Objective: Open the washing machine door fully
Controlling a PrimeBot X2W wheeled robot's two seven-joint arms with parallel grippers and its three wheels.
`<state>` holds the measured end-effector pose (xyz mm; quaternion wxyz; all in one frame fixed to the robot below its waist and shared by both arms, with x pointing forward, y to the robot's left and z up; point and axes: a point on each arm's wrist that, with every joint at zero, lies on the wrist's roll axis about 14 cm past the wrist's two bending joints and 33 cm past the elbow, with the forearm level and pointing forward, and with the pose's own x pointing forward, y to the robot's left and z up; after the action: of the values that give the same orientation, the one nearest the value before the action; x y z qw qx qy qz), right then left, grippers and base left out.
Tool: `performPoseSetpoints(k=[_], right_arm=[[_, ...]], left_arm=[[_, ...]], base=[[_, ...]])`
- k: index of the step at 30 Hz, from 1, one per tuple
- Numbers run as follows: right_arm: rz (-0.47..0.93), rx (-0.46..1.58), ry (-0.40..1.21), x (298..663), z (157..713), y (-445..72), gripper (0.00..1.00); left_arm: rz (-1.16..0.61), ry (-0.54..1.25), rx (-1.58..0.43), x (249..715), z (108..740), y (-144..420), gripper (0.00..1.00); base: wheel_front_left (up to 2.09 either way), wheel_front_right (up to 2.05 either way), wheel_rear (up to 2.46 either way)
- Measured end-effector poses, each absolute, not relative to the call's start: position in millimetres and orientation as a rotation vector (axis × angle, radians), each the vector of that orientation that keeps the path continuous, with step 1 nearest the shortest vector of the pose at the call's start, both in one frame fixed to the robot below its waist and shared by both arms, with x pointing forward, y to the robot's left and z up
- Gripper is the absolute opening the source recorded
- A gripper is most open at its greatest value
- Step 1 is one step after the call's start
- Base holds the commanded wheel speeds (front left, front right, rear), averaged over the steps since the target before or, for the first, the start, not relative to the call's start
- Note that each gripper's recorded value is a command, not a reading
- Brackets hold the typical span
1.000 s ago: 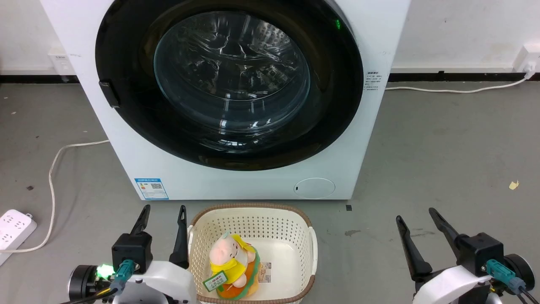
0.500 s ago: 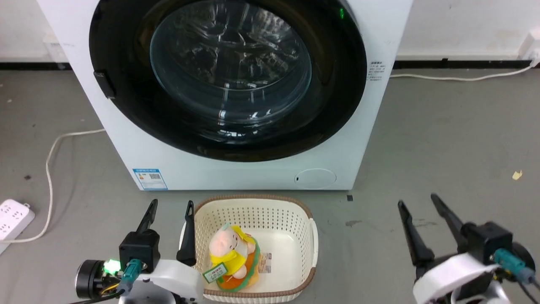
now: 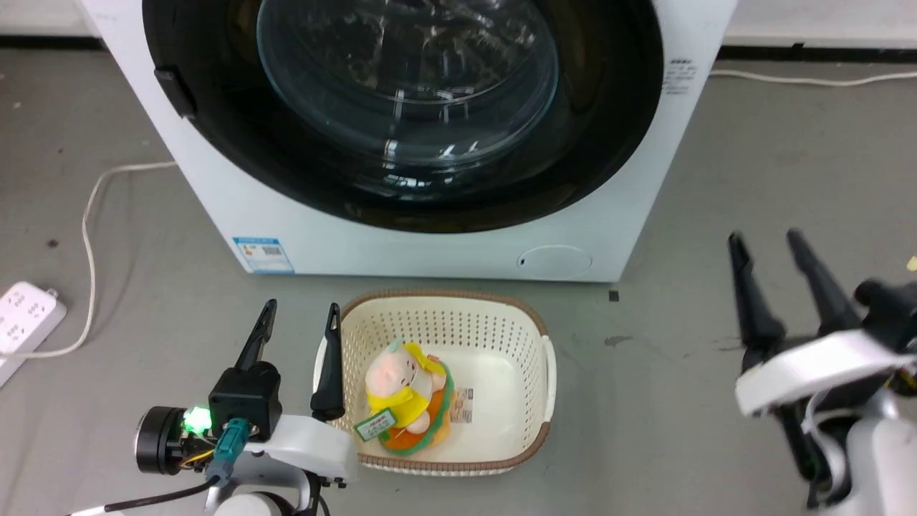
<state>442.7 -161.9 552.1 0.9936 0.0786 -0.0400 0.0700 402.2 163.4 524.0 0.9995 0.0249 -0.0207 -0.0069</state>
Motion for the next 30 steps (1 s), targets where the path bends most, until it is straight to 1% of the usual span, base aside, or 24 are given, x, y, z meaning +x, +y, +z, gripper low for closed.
performPoseSetpoints(k=[1,8,14,15,26,30], right_arm=[[0.136,0.185,-0.082,452,555,-164,1.0],[0.114,0.298,-0.079,486,563,-170,1.0],[0.107,0.344,-0.077,513,568,-172,1.0],[0.106,0.36,-0.071,518,568,-172,0.0],[0.067,0.57,-0.023,573,567,-180,0.0],[0.049,0.65,0.05,592,552,-181,0.0]], left_arm=[[-0.012,-0.039,0.051,404,522,164,1.0],[-0.009,-0.043,0.053,410,519,163,1.0],[-0.001,-0.048,0.057,417,518,165,1.0],[0.002,-0.051,0.057,418,518,166,1.0],[0.024,-0.055,0.066,425,513,170,1.0],[0.027,-0.05,0.069,426,509,170,1.0]], base=[[0.0,0.0,0.0],[0.0,0.0,0.0],[0.0,0.0,0.0],[0.0,0.0,0.0],[0.0,0.0,0.0],[0.0,0.0,0.0]])
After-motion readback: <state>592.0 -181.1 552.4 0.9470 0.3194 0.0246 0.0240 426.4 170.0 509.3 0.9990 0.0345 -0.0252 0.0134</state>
